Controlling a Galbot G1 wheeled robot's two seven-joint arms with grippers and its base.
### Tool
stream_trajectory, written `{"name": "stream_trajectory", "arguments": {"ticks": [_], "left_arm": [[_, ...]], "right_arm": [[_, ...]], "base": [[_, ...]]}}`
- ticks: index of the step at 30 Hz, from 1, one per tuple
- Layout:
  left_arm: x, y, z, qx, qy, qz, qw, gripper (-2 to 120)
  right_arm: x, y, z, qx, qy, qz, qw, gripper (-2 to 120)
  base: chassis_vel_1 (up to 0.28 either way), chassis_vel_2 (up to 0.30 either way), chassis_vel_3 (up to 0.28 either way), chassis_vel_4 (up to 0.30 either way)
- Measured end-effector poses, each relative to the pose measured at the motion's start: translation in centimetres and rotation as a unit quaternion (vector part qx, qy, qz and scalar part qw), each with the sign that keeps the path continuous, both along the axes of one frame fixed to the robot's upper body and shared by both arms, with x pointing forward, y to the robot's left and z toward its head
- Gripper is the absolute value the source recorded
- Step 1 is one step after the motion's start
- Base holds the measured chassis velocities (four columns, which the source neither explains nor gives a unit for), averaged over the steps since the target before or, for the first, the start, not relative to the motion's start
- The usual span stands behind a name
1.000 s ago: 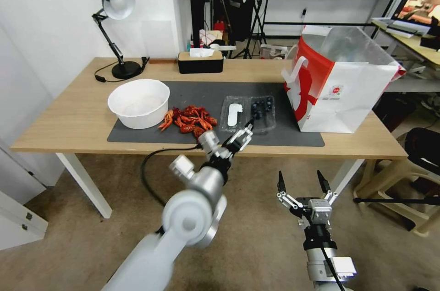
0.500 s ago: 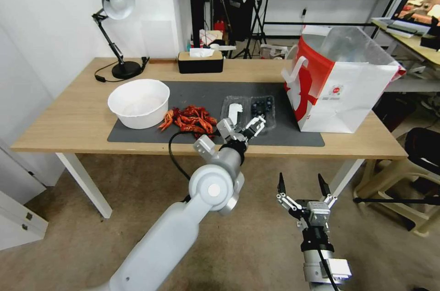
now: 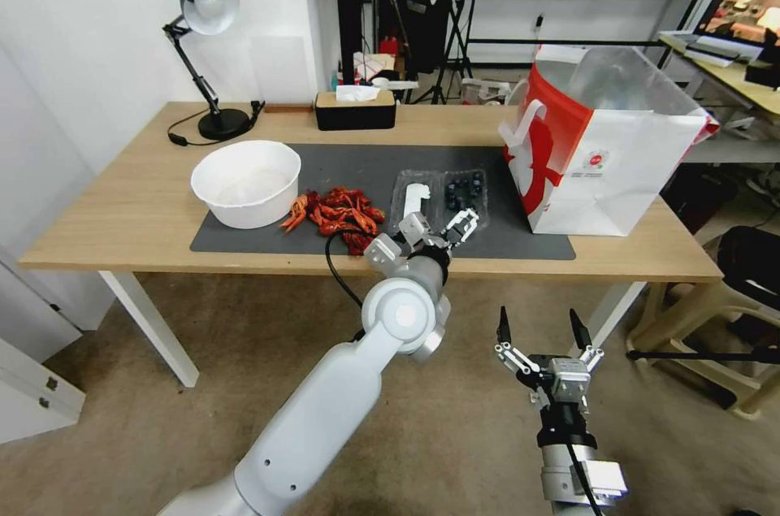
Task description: Close the takeout container lid, then place the container into the takeout bag.
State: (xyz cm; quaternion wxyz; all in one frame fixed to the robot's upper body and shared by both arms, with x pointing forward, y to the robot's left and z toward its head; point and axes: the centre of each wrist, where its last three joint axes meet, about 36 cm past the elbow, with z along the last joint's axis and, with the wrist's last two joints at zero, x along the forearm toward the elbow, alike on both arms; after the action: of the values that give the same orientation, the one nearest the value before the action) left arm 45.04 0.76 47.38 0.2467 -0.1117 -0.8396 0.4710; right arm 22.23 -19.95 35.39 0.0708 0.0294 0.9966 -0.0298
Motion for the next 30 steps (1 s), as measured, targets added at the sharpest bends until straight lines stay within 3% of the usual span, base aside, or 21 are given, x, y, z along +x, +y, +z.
{"name": "stream_trajectory", "arguments": {"ticks": [30], "left_arm": [[2.1, 1.1, -1.0, 0.004, 0.008, 0.029, 0.9995, 100]], "right_arm": [[-0.1, 0.2, -0.7, -0.002, 0.004, 0.0, 1.0, 100]], "base": [[0.0, 0.0, 0.0, 0.0]]}}
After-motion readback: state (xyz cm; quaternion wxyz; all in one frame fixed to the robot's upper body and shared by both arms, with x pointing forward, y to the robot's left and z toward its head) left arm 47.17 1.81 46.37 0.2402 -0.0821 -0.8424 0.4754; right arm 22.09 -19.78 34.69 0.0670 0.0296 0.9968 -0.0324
